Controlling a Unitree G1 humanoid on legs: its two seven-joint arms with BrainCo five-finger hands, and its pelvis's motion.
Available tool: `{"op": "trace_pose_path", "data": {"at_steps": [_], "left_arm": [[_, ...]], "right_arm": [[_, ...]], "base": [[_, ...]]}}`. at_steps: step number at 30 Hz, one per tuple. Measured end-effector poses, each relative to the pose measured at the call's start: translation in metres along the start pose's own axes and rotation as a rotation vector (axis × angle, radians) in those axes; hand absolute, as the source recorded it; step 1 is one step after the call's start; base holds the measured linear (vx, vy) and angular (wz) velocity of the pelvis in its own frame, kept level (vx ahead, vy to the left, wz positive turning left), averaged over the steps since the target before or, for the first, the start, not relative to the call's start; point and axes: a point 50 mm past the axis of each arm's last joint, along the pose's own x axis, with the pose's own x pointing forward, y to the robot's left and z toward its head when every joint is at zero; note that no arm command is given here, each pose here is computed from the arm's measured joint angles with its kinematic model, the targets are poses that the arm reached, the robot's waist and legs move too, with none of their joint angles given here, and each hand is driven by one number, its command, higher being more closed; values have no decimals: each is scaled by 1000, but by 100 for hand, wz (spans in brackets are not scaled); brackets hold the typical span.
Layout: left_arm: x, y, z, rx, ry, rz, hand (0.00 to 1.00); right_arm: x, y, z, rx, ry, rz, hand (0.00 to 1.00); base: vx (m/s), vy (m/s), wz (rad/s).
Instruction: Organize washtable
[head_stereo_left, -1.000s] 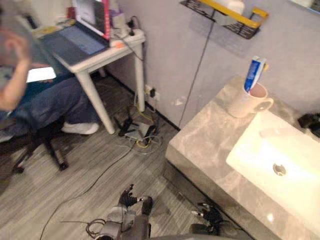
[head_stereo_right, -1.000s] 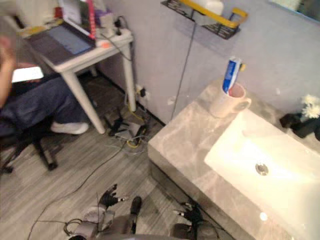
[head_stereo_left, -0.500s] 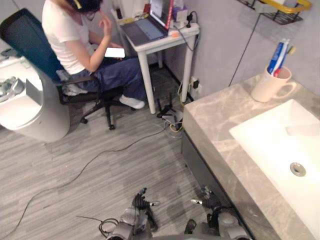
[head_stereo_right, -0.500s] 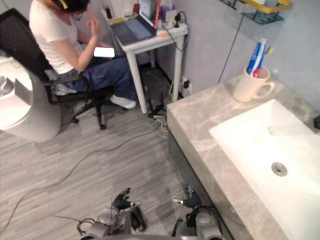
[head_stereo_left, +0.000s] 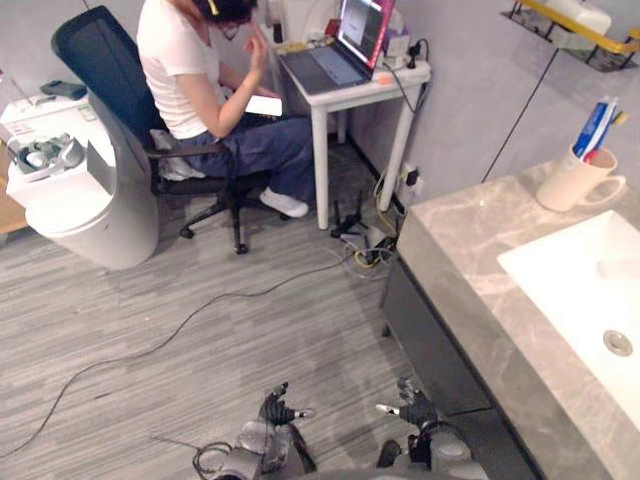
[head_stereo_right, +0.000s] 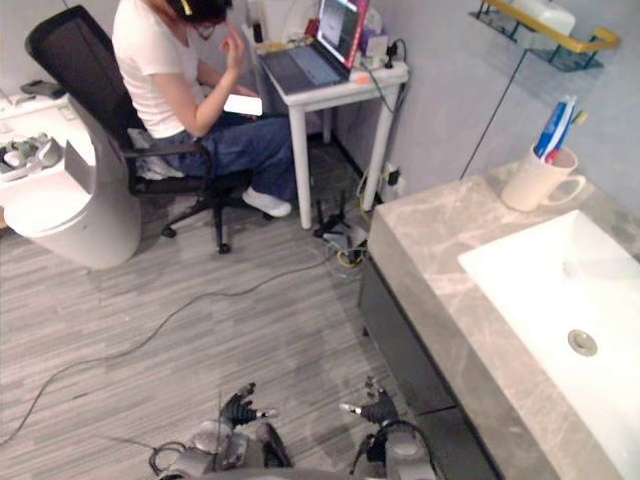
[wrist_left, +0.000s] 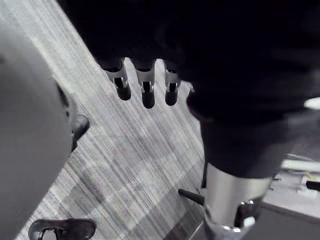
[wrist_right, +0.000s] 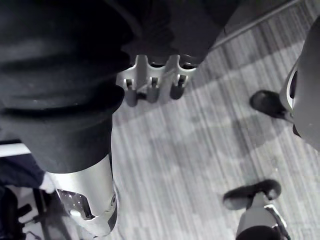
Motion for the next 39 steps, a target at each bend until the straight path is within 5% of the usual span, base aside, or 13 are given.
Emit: {"op": "trace_pose_path", "data": {"at_steps": [15, 24, 39], "left_arm": [[-10, 26, -23, -155, 41, 104, 0], [-3, 15, -5, -170, -20, 84, 0], [-5, 6, -9, -12, -4, 12, 0]], "right_arm": [[0, -10, 10, -4, -47, -18, 0], [-1, -35, 21, -46, -89, -67, 0], [-6, -21, 4, 29, -51, -63, 0]], "base": [[231, 106, 55], [282, -334, 185], [4, -23, 136]]}}
